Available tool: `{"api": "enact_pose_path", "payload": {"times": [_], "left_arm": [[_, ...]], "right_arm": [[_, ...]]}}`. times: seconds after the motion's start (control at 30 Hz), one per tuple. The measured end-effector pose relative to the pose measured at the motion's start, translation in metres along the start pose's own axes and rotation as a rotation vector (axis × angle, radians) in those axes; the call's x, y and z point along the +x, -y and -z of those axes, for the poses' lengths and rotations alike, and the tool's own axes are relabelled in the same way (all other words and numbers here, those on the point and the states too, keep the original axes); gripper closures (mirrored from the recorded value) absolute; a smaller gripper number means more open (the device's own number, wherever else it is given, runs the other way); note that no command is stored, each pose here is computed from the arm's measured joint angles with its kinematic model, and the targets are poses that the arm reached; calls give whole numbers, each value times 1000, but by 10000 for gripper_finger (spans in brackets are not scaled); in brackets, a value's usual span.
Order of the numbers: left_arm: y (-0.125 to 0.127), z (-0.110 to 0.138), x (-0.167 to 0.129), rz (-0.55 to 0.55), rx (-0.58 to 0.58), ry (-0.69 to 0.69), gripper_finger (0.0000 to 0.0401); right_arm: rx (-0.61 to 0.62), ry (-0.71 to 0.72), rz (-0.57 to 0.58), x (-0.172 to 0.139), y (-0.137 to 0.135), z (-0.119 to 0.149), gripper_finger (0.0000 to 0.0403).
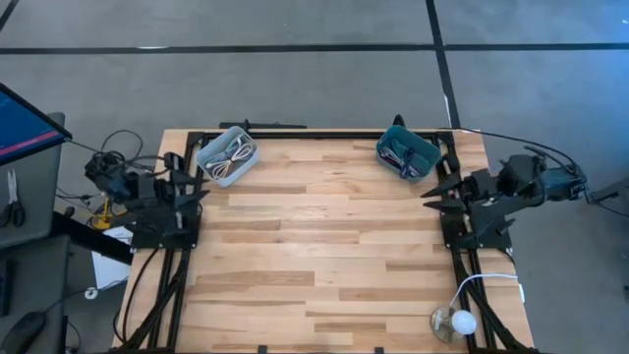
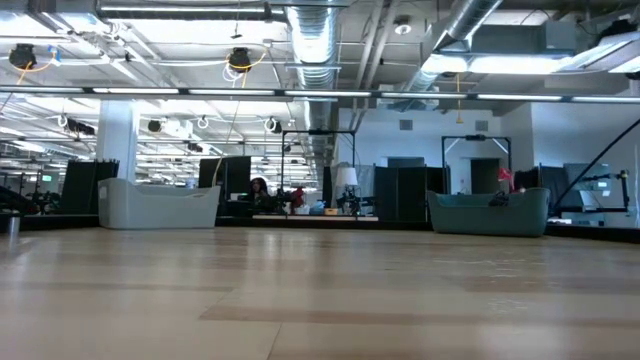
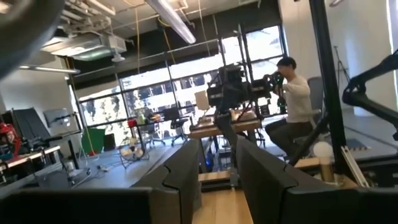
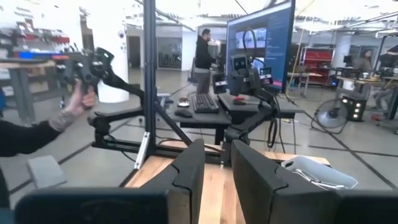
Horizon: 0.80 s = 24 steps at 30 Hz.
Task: Pick & Place USB Port
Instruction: Return to Home Position
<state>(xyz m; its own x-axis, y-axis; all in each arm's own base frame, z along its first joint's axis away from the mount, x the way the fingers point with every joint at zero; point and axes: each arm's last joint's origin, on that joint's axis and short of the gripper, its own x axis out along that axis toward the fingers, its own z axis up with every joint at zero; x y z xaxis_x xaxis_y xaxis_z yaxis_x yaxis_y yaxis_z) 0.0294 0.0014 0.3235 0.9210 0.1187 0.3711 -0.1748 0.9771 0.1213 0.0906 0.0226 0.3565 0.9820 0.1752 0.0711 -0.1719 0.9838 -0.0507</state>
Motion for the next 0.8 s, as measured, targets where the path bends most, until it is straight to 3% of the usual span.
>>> {"api": "enact_pose_path", "payload": {"times": [0.17,0.4,0.63,0.8], "left_arm": [[-5,-1,-5,17,9,-13,291],[-16,-16,-9,47,-14,26,291],[-17,-20,-14,225,-25,11,291],[-16,-16,-16,246,-73,-57,291]], "right_arm": [[12,36,-24,-12,-1,2,329],[14,106,-33,-29,-2,31,329],[32,182,-25,-49,0,54,329],[37,226,-25,-57,1,56,329]]}}
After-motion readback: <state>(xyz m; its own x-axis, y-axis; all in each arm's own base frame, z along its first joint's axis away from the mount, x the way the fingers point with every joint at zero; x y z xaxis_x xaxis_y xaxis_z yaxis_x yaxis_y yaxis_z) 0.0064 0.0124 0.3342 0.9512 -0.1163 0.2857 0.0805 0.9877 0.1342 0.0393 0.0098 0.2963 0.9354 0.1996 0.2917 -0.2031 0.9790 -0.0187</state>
